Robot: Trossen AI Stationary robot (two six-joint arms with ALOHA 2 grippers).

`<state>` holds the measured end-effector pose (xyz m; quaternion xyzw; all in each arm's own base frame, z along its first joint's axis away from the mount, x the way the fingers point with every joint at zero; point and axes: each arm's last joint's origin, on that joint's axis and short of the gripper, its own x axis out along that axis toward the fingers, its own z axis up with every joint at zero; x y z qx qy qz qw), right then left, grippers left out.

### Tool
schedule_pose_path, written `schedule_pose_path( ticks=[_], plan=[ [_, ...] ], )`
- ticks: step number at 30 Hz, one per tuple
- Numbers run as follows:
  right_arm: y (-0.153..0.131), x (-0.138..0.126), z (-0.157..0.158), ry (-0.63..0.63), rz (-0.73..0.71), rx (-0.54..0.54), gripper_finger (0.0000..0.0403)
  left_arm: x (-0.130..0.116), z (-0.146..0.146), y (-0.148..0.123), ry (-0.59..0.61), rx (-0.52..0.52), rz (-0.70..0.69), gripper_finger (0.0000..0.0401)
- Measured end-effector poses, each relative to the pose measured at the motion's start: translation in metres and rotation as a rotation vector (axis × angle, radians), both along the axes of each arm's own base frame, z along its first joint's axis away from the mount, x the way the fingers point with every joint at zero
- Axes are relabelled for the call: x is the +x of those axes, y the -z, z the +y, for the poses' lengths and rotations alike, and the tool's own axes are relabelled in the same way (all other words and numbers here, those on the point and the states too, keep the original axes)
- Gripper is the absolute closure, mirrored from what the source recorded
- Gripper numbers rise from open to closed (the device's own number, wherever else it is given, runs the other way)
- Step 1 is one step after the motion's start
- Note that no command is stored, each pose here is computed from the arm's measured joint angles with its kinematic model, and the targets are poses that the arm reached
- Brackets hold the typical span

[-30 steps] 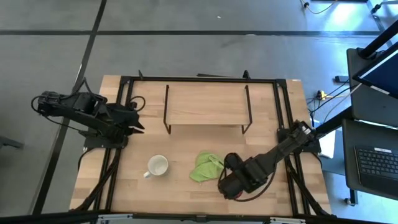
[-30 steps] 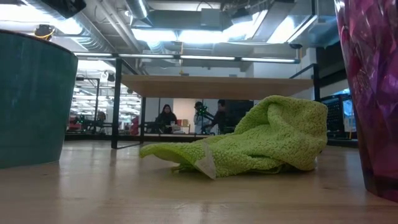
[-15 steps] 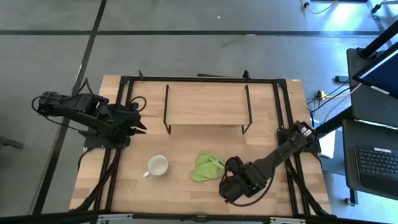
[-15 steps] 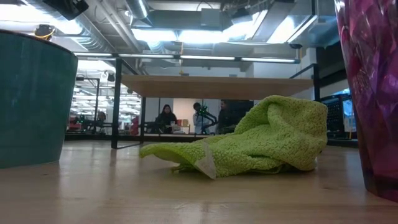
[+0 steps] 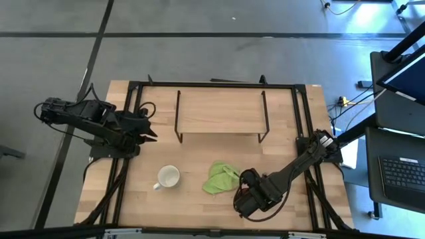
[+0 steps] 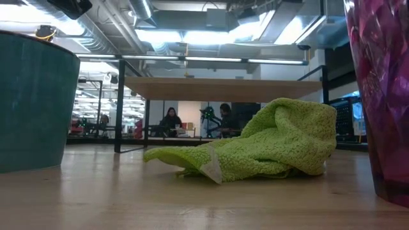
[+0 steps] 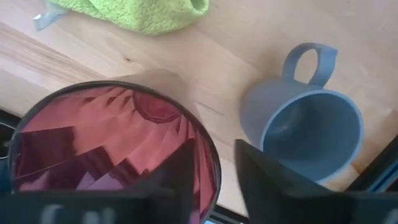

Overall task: Stack small to large cups/mugs on shelf
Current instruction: Put the red cup on the shelf

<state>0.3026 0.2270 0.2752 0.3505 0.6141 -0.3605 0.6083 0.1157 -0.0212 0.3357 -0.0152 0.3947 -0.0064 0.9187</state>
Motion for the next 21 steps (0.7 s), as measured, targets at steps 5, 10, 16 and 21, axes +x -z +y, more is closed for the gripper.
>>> schedule_pose_path(
  ticks=[5, 10, 16, 21],
  plan=[
    [-0.002, -0.001, -0.001, -0.005, -0.002, -0.002, 0.0387, 0.0, 0.001, 0.0, -0.014, 0.015, -0.004, 0.033],
    [-0.008, 0.003, -0.013, 0.002, -0.004, 0.007, 0.0387, 0.0, 0.002, 0.0, -0.03, 0.021, -0.005, 0.033],
    [-0.052, 0.014, -0.057, -0.037, -0.04, 0.061, 0.0392, 0.001, 0.008, 0.0, -0.081, 0.022, -0.005, 0.033],
    [-0.1, 0.021, -0.096, -0.063, -0.216, 0.13, 0.0393, 0.002, 0.013, -0.001, -0.113, 0.027, -0.012, 0.033]
  ],
)
